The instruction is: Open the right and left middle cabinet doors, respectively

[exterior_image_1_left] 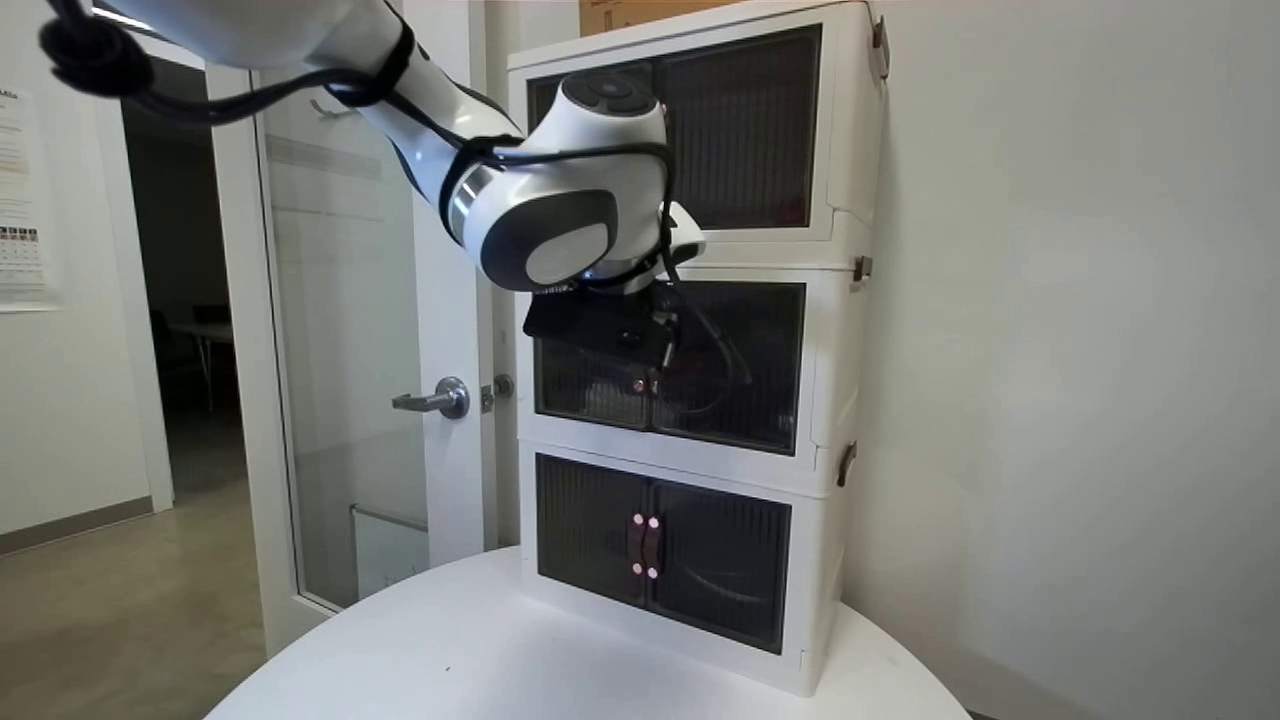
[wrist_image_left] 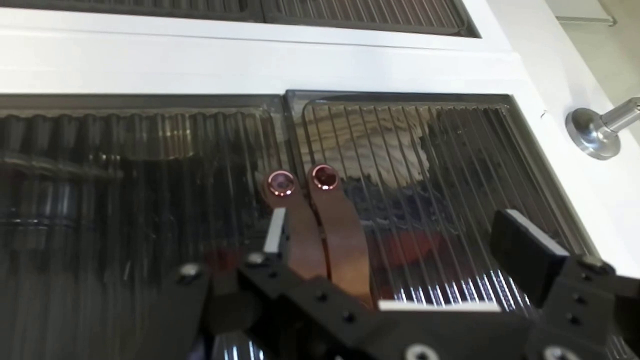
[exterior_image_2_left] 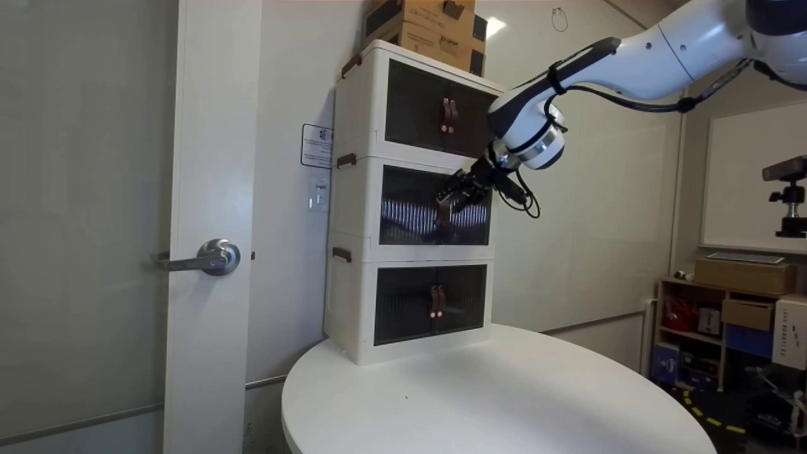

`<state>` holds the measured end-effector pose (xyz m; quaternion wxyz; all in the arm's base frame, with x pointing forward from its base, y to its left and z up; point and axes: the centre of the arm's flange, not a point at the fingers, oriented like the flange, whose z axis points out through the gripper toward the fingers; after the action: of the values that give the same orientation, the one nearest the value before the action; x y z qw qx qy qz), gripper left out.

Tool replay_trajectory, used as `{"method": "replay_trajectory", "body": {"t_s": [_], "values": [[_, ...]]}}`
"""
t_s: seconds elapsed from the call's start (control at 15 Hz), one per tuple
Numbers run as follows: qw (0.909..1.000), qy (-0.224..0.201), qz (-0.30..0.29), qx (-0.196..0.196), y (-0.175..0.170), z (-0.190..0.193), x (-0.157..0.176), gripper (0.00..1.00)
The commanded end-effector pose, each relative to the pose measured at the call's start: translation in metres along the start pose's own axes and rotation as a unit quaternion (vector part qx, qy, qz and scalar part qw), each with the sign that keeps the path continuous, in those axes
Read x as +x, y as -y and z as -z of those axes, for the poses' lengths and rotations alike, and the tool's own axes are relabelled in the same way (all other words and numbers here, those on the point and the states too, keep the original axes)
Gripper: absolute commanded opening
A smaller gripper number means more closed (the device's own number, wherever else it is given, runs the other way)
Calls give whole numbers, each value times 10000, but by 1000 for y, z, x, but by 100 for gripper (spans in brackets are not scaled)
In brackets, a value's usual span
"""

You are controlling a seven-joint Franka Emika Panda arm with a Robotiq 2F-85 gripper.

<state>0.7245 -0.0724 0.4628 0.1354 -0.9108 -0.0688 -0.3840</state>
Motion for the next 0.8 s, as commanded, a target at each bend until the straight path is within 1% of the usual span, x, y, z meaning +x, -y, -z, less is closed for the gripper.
{"method": "replay_trajectory", "body": {"t_s": [0.0,0.13,0.27,0.4,0.53,0.67,0.73], "values": [[10000,0,1,0,0,0,0,100],[10000,1,1,0,0,0,0,100],[9999,-15,-29,-109,-3,0,2,100],[9994,17,3,-335,-8,1,2,100],[9992,-48,41,-393,-13,4,2,100],[9989,-223,85,-392,-16,5,5,100],[9989,-326,109,-321,-17,6,8,100]]}}
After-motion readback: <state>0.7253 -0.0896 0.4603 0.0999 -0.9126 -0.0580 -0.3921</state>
